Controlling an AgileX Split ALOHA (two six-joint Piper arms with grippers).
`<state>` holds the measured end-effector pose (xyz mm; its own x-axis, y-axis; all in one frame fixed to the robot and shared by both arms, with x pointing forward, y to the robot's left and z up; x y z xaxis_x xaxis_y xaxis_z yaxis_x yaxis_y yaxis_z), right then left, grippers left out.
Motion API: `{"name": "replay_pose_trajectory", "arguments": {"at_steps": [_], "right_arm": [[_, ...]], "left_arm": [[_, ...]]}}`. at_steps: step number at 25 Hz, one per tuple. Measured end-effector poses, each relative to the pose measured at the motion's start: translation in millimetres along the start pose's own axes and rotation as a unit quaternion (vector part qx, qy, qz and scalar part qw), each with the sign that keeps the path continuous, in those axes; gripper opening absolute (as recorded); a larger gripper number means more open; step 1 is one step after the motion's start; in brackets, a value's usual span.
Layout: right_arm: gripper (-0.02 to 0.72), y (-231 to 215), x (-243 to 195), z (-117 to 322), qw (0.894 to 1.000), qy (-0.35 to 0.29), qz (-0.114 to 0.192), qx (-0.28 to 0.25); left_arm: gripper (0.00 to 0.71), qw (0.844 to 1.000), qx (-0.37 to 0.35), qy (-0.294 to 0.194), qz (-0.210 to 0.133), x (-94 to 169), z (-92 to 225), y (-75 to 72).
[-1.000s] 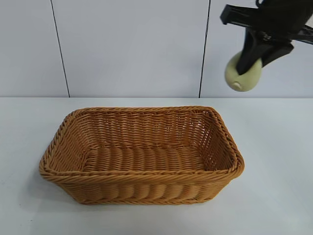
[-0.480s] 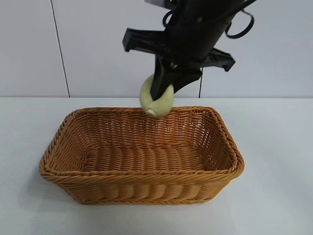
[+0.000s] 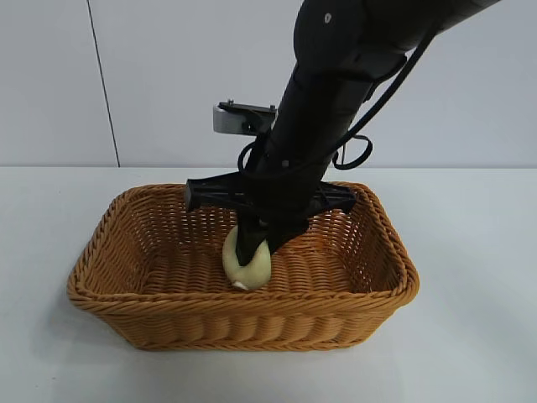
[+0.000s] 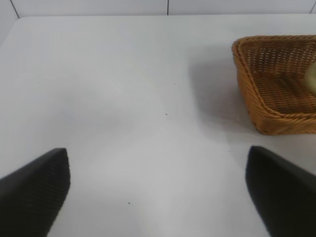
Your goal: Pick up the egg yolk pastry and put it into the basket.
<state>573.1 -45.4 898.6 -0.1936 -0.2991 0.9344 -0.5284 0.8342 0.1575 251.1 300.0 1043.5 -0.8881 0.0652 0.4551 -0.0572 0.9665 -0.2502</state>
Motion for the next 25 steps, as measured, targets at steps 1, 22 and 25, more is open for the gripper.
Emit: {"name": "replay_pose_trajectory", "arguments": {"at_steps": [1, 22, 25], "right_arm": [[0.28, 0, 0, 1, 1.0, 0.003, 0.0, 0.0], [0.657, -35, 114, -15, 0.994, 0.019, 0.108, 0.017], [0.657, -45, 128, -23, 0.993, 0.007, 0.118, 0.005]], "left_arm": [[0.692, 1.0, 0.0, 0.0, 0.0, 0, 0, 0.0], [0.692, 1.0, 0.0, 0.0, 0.0, 0, 0, 0.0], [0.692, 1.0, 0.0, 0.0, 0.0, 0, 0, 0.0]]}}
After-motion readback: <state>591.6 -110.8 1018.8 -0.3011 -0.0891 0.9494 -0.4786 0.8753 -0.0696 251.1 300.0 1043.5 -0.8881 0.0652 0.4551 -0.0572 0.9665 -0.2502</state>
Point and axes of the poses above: a point on each arm's last joint axis where the gripper is mounted, x pointing back along that axis away from the gripper, y along the wrist's bending axis when the last joint is at zero, z = x × y, the point moved 2 cm from there along -x, pointing out along that axis toward the gripper, and after that the axes turned 14 degrees about x, right-handed, at the moved point
